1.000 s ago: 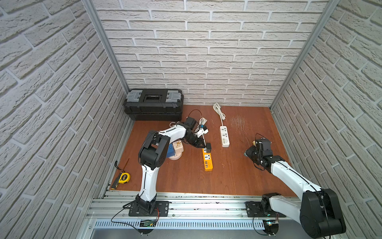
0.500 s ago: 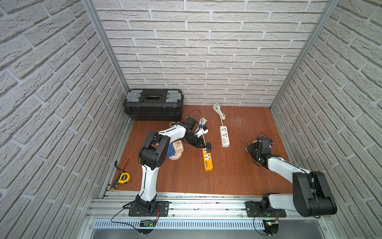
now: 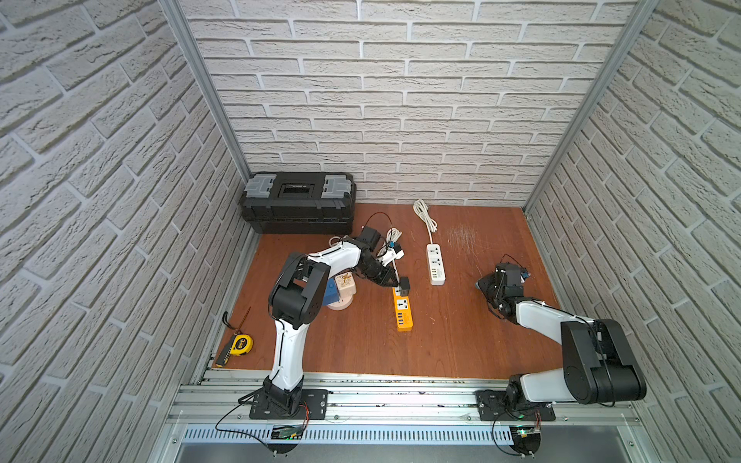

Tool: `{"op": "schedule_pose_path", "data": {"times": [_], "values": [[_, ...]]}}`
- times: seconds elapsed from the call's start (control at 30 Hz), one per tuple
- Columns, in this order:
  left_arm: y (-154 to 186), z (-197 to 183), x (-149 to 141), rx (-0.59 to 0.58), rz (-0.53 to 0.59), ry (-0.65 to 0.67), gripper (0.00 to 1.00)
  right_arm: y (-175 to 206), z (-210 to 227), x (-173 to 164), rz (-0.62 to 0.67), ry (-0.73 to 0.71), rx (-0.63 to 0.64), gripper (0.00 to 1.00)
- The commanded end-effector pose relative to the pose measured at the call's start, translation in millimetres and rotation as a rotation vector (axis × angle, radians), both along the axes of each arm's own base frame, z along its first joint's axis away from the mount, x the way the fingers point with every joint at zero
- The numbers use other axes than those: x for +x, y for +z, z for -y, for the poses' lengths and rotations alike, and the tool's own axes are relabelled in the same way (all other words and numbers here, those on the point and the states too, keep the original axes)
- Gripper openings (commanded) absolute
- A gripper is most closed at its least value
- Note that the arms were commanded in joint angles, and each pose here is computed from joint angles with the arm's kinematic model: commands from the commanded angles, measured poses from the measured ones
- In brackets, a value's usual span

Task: Pull the plug off the socket
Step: Place the plug at the center of the board.

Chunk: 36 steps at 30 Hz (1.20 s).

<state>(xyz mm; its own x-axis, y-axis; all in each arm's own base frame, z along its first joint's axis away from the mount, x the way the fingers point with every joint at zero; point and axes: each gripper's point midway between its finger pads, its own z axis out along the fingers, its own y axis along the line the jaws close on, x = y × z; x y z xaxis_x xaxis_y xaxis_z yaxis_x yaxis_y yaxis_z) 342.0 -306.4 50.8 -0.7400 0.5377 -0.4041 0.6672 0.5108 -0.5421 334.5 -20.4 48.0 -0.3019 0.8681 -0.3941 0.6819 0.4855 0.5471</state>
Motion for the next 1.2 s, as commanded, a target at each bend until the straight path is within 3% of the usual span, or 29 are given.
{"op": "schedule_pose_path", "data": {"times": [0.0, 0.37, 0.5, 0.7, 0.8, 1.17], "values": [[-55.2, -30.3, -9.5, 0.187, -0.079, 0.042, 0.00, 6.9, 8.3, 16.4, 0.074, -0.069, 0.015, 0.02], [-54.3, -30.3, -9.6, 0.186, -0.078, 0.043, 0.00, -17.7, 4.8, 6.6, 0.000, -0.056, 0.027, 0.16], [-54.8, -30.3, -9.7, 0.187, -0.079, 0.043, 0.00, -15.5, 7.0, -4.1, -0.009, -0.048, 0.002, 0.31], [-55.7, -30.4, -9.7, 0.188, -0.082, 0.045, 0.00, -2.2, 5.2, -12.4, -0.019, 0.005, -0.033, 0.73], [-56.4, -30.4, -9.9, 0.189, -0.083, 0.043, 0.00, 6.7, 0.9, -16.8, -0.027, 0.043, -0.039, 0.82], [-56.5, -30.0, -10.1, 0.188, -0.084, 0.043, 0.00, 74.8, -33.8, -36.0, 0.031, 0.310, -0.195, 0.79]]}}
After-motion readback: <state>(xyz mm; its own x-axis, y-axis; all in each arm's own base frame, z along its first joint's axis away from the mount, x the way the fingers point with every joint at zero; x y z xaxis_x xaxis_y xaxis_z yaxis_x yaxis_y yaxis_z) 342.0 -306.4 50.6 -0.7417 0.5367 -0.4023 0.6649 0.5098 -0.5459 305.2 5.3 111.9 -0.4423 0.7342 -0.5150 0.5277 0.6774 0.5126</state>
